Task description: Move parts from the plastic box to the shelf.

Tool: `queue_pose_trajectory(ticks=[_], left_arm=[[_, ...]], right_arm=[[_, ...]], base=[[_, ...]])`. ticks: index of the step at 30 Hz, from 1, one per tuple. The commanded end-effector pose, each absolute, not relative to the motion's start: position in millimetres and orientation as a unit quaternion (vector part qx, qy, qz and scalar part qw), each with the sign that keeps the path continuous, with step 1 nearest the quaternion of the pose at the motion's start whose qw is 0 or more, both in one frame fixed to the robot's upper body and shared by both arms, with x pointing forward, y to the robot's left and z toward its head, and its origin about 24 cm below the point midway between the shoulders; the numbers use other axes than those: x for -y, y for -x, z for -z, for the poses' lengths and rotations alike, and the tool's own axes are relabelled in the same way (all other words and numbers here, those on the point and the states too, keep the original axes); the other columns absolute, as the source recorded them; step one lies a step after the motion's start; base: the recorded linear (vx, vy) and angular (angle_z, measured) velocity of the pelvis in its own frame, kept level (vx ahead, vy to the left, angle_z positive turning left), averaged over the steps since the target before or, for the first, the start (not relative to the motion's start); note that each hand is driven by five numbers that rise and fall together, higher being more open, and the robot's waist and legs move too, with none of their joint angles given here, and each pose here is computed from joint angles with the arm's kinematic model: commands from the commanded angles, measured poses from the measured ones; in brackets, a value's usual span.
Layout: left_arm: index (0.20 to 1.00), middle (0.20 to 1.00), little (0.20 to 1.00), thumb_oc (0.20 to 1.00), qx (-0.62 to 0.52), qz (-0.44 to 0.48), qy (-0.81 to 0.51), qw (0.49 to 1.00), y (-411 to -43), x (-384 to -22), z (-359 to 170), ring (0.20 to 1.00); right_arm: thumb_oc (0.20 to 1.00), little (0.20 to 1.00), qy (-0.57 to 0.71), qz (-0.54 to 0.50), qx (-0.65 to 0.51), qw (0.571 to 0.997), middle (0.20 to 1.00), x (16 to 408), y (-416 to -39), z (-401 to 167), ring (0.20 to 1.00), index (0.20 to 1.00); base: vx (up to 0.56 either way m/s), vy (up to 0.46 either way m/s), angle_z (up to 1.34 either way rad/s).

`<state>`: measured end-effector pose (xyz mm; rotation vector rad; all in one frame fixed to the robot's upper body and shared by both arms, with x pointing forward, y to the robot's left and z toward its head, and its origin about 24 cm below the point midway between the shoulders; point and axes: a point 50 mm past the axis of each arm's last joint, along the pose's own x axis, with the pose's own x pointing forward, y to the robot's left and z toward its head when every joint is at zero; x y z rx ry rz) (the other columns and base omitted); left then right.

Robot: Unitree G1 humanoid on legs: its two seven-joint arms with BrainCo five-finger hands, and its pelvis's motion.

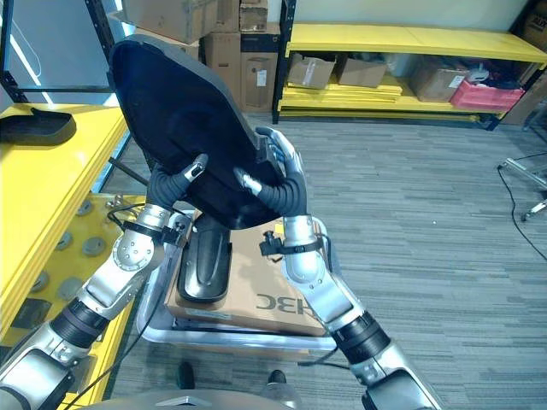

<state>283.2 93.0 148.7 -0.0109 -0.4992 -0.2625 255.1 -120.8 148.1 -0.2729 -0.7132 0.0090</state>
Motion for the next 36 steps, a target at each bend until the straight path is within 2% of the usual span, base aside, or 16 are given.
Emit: queue_pose_trajectory(ticks=[1, 5, 8, 11, 13, 14, 16, 19, 24, 26, 28, 31, 34, 36], left_arm=[[0.200, 0.200, 0.200, 0.200, 0.406, 0.072, -0.004, 0.911, -273.5, -107.4, -193.4, 0.200], [0.200, 0.200, 0.200, 0.200, 0.410, 0.058, -0.002, 0.910, -268.2, -124.2, -186.8, 0.200], [0.200, 0.200, 0.200, 0.200, 0.411, 0.019, -0.052, 0.910, -264.7, -149.3, -178.5, 0.200], [0.200, 0.200, 0.200, 0.200, 0.402, -0.015, -0.078, 0.912, -262.5, -176.0, -172.5, 0.200], [0.200, 0.200, 0.200, 0.200, 0.400, -0.017, -0.078, 0.913, -261.6, -180.1, -172.3, 0.200], [0.200, 0.200, 0.200, 0.200, 0.392, -0.017, -0.043, 0.919, -260.8, -189.2, -172.7, 0.200], [0.200, 0.200, 0.200, 0.200, 0.401, 0.002, -0.043, 0.915, -256.7, -190.3, -175.4, 0.200], [0.200, 0.200, 0.200, 0.200, 0.411, 0.050, -0.039, 0.909, -249.0, -182.8, -181.5, 0.200], [0.200, 0.200, 0.200, 0.200, 0.416, 0.093, -0.045, 0.904, -251.8, -168.5, -183.1, 0.200], [0.200, 0.200, 0.200, 0.200, 0.414, 0.129, -0.024, 0.901, -256.1, -154.7, -185.1, 0.200], [0.200, 0.200, 0.200, 0.200, 0.413, 0.145, -0.011, 0.899, -257.2, -150.0, -185.9, 0.200], [0.200, 0.200, 0.200, 0.200, 0.407, 0.163, -0.006, 0.899, -260.2, -144.0, -189.8, 0.200], [0.200, 0.200, 0.200, 0.200, 0.393, 0.176, 0.011, 0.903, -262.4, -144.2, -191.8, 0.200], [0.200, 0.200, 0.200, 0.200, 0.387, 0.176, 0.006, 0.905, -260.1, -146.3, -191.7, 0.200]], right_arm=[[1.000, 1.000, 0.046, 0.024, 0.347, 0.937, 1.000, 132.6, -244.5, -153.0, 1.000, 1.000], [1.000, 1.000, 0.041, 0.058, 0.307, 0.949, 1.000, 156.3, -240.0, -136.5, 1.000, 1.000], [1.000, 1.000, 0.086, 0.090, 0.241, 0.963, 1.000, 190.9, -232.6, -107.9, 1.000, 1.000], [1.000, 1.000, 0.112, 0.139, 0.119, 0.977, 1.000, 228.4, -222.0, -62.1, 1.000, 1.000], [1.000, 1.000, 0.117, 0.148, 0.091, 0.978, 1.000, 236.2, -217.5, -50.8, 1.000, 1.000], [1.000, 1.000, 0.127, 0.166, 0.019, 0.978, 1.000, 251.0, -204.3, -21.7, 1.000, 1.000], [1.000, 1.000, 0.126, 0.165, -0.068, 0.976, 1.000, 260.1, -188.0, 10.9, 1.000, 1.000], [1.000, 1.000, 0.121, 0.108, -0.230, 0.960, 1.000, 256.7, -156.7, 67.5, 1.000, 1.000], [1.000, 1.000, 0.114, 0.074, -0.337, 0.932, 1.000, 247.7, -126.4, 109.7, 1.000, 1.000], [1.000, 1.000, 0.071, 0.095, -0.422, 0.899, 1.000, 245.4, -105.2, 132.7, 1.000, 1.000], [1.000, 1.000, 0.052, 0.102, -0.452, 0.884, 1.000, 244.5, -97.5, 139.7, 1.000, 1.000], [1.000, 1.000, -0.038, 0.096, -0.589, 0.801, 1.000, 239.5, -61.3, 160.0, 1.000, 1.000], [1.000, 1.000, -0.040, 0.032, -0.687, 0.725, 1.000, 236.7, -27.0, 167.9, 1.000, 1.000], [1.000, 1.000, -0.035, 0.034, -0.702, 0.710, 1.000, 241.3, -23.7, 167.5, 1.000, 1.000]], base=[[0.00, 0.073, 0.00], [-0.01, 0.068, -0.01], [-0.01, 0.123, -0.06], [0.00, 0.138, -0.17], [-0.01, 0.101, -0.07], [-0.01, 0.110, 0.00], [-0.03, 0.122, 0.01], [-0.05, 0.042, 0.02], [-0.04, -0.078, 0.05], [-0.05, -0.170, 0.42], [-0.04, -0.159, 0.72], [-0.07, -0.254, 0.92], [-0.10, -0.281, 0.54], [-0.13, -0.220, 0.78]])
